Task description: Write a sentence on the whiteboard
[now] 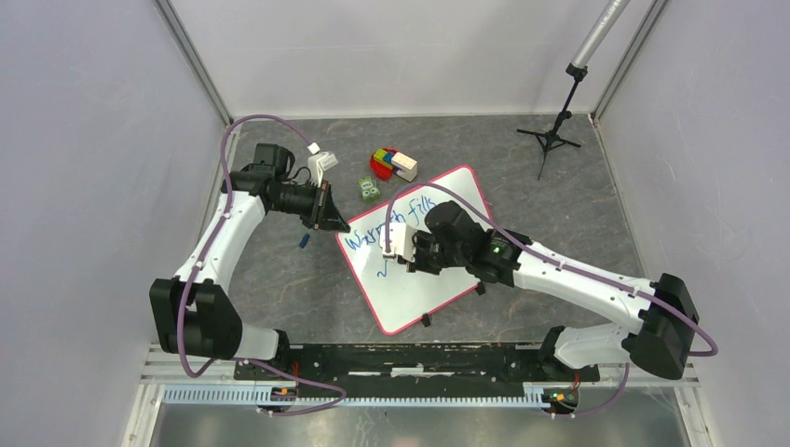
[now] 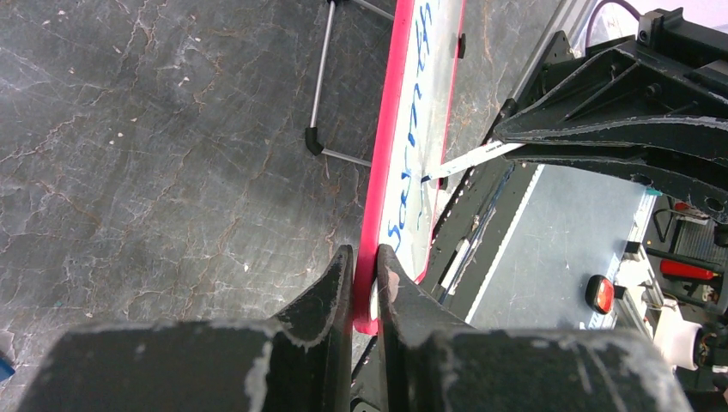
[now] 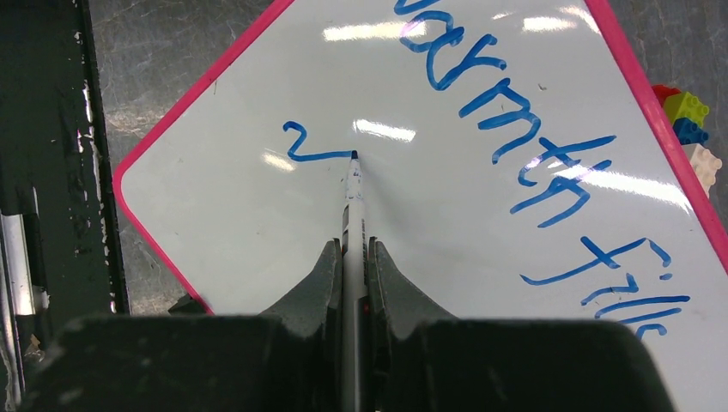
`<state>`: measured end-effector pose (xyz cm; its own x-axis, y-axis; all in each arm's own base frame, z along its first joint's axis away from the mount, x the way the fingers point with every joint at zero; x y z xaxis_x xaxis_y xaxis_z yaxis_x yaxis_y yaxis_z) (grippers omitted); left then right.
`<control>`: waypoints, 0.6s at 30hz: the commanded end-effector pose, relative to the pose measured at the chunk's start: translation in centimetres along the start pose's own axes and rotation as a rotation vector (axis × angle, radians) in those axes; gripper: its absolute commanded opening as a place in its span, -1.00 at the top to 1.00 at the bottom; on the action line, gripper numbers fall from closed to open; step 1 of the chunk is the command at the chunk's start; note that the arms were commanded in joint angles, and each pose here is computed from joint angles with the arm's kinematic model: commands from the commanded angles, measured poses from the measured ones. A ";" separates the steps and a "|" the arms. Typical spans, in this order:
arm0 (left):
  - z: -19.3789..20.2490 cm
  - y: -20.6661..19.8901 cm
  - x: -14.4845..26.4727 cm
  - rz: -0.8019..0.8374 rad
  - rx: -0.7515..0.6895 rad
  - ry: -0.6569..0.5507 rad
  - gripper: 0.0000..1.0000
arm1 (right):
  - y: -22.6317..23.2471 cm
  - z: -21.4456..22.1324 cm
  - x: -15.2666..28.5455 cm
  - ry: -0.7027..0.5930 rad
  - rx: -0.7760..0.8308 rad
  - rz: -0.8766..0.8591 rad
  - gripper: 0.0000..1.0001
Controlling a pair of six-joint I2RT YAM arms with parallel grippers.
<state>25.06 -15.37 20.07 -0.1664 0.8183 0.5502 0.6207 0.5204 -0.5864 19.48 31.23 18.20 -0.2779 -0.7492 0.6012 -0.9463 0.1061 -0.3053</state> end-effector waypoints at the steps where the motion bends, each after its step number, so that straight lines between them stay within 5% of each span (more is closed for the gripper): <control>1: 0.1 0.7 -0.1 -0.049 -0.025 0.003 0.95 | -0.7 -0.5 0.0 -0.002 -0.004 0.014 1.00; 18: 0.1 0.7 -0.1 -0.050 -0.026 0.004 0.95 | 5.4 2.9 -0.3 0.065 0.028 -0.161 1.00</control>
<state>25.06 -15.38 20.07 -0.1663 0.8182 0.5504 0.6209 0.5205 -0.5862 16.02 30.57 15.06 -0.1599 -0.7269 0.6678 -0.9730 0.0022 -0.2306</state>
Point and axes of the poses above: each gripper's point midway between its finger pads, its own x axis back along the fingers, its own y axis along the line the jaws close on, z = x × y, the point moved 1 cm from there along x, back along the fingers, and after that the axes turned 1 degree about x, right-handed, at the moved point
